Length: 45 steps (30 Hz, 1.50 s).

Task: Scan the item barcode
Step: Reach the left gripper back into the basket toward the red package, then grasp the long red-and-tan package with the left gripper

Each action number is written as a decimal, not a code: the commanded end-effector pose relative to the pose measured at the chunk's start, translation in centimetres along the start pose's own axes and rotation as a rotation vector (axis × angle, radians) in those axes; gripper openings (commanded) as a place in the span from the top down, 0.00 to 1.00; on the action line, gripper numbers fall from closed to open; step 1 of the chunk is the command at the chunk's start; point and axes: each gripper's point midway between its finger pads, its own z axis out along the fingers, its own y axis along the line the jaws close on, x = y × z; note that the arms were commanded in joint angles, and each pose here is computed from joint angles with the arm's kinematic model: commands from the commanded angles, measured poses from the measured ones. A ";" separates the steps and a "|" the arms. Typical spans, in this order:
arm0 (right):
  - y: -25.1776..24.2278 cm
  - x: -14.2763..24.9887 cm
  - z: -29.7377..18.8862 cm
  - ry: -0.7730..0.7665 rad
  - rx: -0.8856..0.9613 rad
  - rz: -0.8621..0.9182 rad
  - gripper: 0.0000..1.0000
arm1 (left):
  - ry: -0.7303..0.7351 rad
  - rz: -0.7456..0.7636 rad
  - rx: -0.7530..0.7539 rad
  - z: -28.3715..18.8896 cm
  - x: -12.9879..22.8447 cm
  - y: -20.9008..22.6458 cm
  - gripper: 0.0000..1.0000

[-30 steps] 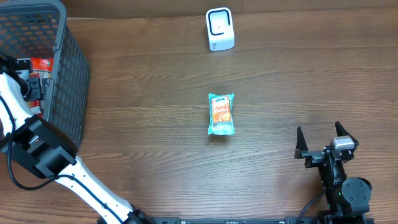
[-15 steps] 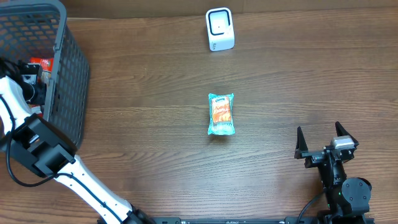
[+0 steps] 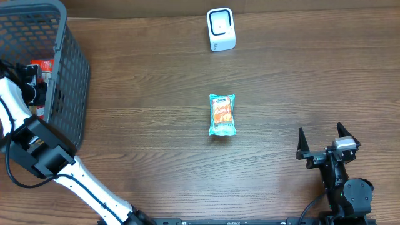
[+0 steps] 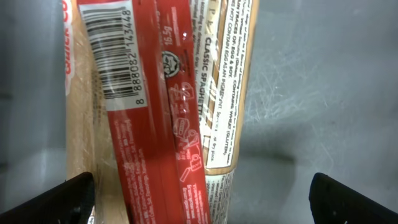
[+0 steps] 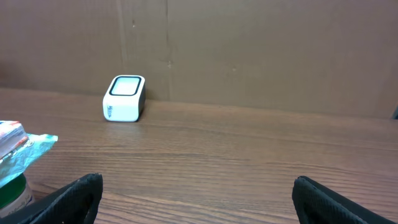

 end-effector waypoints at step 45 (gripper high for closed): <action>-0.1 0.2 0.0 -0.003 0.004 -0.001 0.00 | -0.034 -0.015 -0.025 1.9 0.8 2.6 0.00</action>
